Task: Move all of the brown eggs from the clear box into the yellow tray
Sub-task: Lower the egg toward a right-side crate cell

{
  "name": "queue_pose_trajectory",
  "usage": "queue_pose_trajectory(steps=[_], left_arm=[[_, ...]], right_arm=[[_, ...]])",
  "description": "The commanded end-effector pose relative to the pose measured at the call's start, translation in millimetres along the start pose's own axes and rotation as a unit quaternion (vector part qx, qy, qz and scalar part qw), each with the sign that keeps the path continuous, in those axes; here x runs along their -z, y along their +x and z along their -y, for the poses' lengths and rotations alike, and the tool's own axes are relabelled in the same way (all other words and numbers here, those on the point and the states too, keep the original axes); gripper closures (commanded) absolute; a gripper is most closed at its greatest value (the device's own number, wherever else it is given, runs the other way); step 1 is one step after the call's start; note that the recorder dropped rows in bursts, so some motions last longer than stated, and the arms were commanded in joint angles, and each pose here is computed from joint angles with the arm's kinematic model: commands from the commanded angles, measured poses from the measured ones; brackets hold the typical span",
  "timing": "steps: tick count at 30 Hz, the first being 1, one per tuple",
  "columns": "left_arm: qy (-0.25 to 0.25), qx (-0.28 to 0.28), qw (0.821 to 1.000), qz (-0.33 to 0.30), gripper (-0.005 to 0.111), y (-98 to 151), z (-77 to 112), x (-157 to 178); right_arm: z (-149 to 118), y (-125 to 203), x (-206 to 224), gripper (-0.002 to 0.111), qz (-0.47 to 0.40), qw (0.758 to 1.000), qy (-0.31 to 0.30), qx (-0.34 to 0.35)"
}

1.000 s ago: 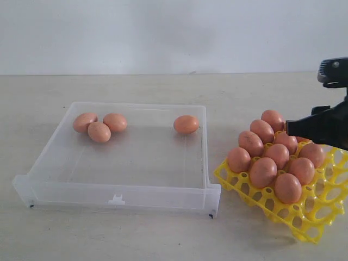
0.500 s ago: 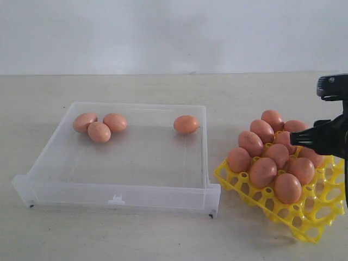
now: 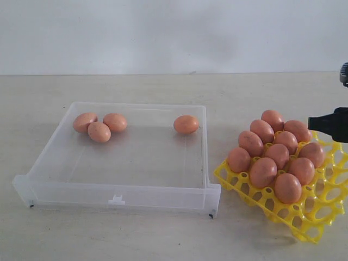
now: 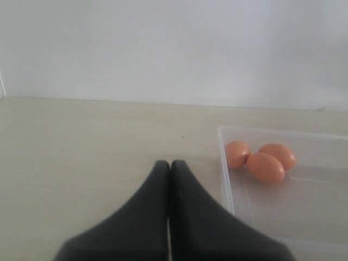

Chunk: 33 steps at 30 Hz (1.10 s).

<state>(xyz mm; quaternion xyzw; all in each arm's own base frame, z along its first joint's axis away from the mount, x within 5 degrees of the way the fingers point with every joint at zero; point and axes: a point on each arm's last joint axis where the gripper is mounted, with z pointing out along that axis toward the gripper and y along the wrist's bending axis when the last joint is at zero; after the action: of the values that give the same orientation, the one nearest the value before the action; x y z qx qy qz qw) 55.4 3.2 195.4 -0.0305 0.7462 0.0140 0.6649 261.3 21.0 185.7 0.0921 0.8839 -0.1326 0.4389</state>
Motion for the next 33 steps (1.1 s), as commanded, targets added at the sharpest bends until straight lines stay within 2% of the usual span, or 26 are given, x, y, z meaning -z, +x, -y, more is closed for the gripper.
queue_pose_trajectory(steps=[1,4,9,17,21,27,33], left_arm=[[-0.001,-0.002,1.000,0.000,0.111,1,-0.1,0],[-0.001,-0.002,1.000,0.000,0.111,1,-0.1,0],[-0.001,-0.002,1.000,0.000,0.111,1,-0.1,0],[-0.001,-0.002,1.000,0.000,0.111,1,-0.1,0],[-0.001,-0.002,1.000,0.000,0.111,1,-0.1,0],[-0.001,-0.002,1.000,0.000,0.111,1,-0.1,0],[-0.001,-0.002,1.000,0.000,0.111,1,-0.1,0]], right_arm=[[-6,-6,-5,0.107,-0.012,0.999,-0.040,0.015],[-17,-3,-15,0.107,-0.032,0.996,-0.068,0.055],[-24,1,-34,0.107,-0.048,0.995,-0.047,0.067],[-28,-18,-41,0.107,-0.021,0.998,-0.033,0.059],[-25,-19,-41,0.107,-0.016,0.998,-0.019,0.060],[-29,-17,-41,0.107,-0.024,0.997,-0.037,0.060],[-30,-10,-49,0.107,-0.038,0.997,-0.029,0.068]])
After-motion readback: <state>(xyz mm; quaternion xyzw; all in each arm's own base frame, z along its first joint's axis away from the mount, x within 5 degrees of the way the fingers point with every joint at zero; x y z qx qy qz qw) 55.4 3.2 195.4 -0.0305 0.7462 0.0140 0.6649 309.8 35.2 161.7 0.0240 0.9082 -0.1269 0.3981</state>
